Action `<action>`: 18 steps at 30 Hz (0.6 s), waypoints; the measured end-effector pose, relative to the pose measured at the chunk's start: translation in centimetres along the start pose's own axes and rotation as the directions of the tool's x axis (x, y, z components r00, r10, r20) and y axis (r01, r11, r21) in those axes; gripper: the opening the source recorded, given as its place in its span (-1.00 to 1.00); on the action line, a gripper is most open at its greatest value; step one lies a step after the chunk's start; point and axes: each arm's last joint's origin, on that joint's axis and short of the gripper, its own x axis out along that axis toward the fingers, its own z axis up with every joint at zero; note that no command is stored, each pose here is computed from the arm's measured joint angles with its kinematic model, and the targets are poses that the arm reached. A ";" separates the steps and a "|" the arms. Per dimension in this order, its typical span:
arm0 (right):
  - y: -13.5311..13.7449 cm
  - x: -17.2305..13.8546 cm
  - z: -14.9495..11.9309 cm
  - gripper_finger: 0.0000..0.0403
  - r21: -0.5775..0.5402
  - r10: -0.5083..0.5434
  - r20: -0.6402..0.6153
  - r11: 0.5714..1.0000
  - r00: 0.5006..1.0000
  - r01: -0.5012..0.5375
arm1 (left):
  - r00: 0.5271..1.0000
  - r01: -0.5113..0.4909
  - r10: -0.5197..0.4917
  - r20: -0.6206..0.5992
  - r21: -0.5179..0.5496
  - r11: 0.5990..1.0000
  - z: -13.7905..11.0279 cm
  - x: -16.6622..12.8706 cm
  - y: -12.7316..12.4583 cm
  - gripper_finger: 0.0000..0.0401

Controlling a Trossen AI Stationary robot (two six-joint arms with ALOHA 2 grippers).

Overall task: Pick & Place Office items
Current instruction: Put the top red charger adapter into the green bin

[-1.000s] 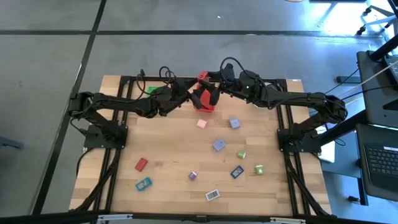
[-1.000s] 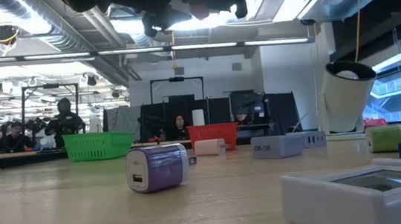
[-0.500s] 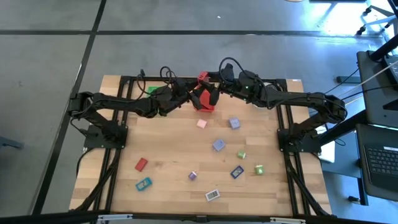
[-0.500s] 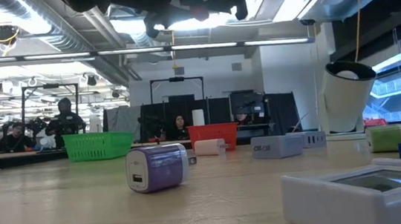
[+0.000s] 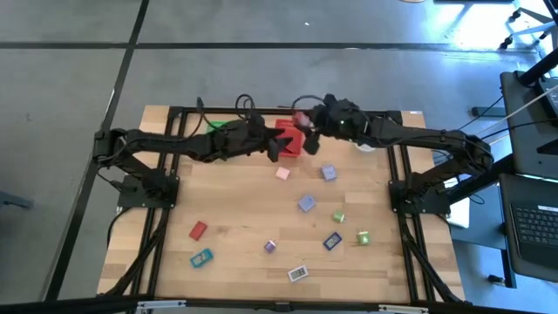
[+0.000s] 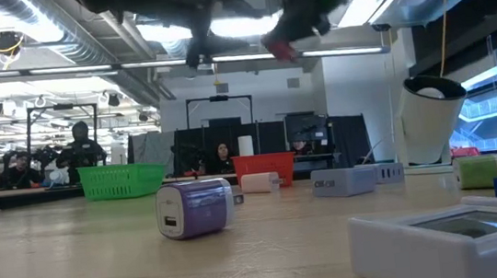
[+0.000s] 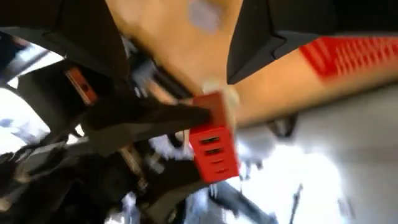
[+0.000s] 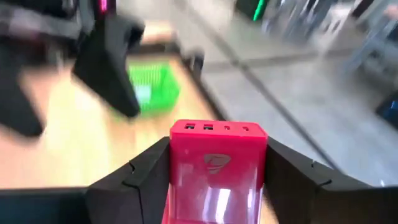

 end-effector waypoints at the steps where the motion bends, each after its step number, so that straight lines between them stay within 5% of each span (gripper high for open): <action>1: 0.0 -0.1 -0.5 0.07 -0.010 0.007 -0.051 1.000 0.999 -0.007 | 0.999 0.007 -0.009 -0.044 -0.044 0.999 -0.2 0.1 0.4 0.36; 6: 1.0 0.2 -2.4 0.07 -0.045 0.103 -0.231 0.992 0.968 -0.117 | 0.988 0.042 -0.078 -0.137 -0.250 0.967 -0.2 0.8 1.6 0.38; 12: 2.6 0.3 -2.4 0.07 -0.098 0.168 -0.228 0.976 0.959 -0.194 | 0.966 -0.030 -0.087 -0.243 -0.439 0.898 -1.9 2.9 3.8 0.38; 18: 3.2 0.7 -2.8 0.07 -0.088 0.171 -0.252 0.976 0.953 -0.198 | 0.969 0.066 -0.183 -0.169 -0.534 0.843 -2.6 4.7 4.0 0.38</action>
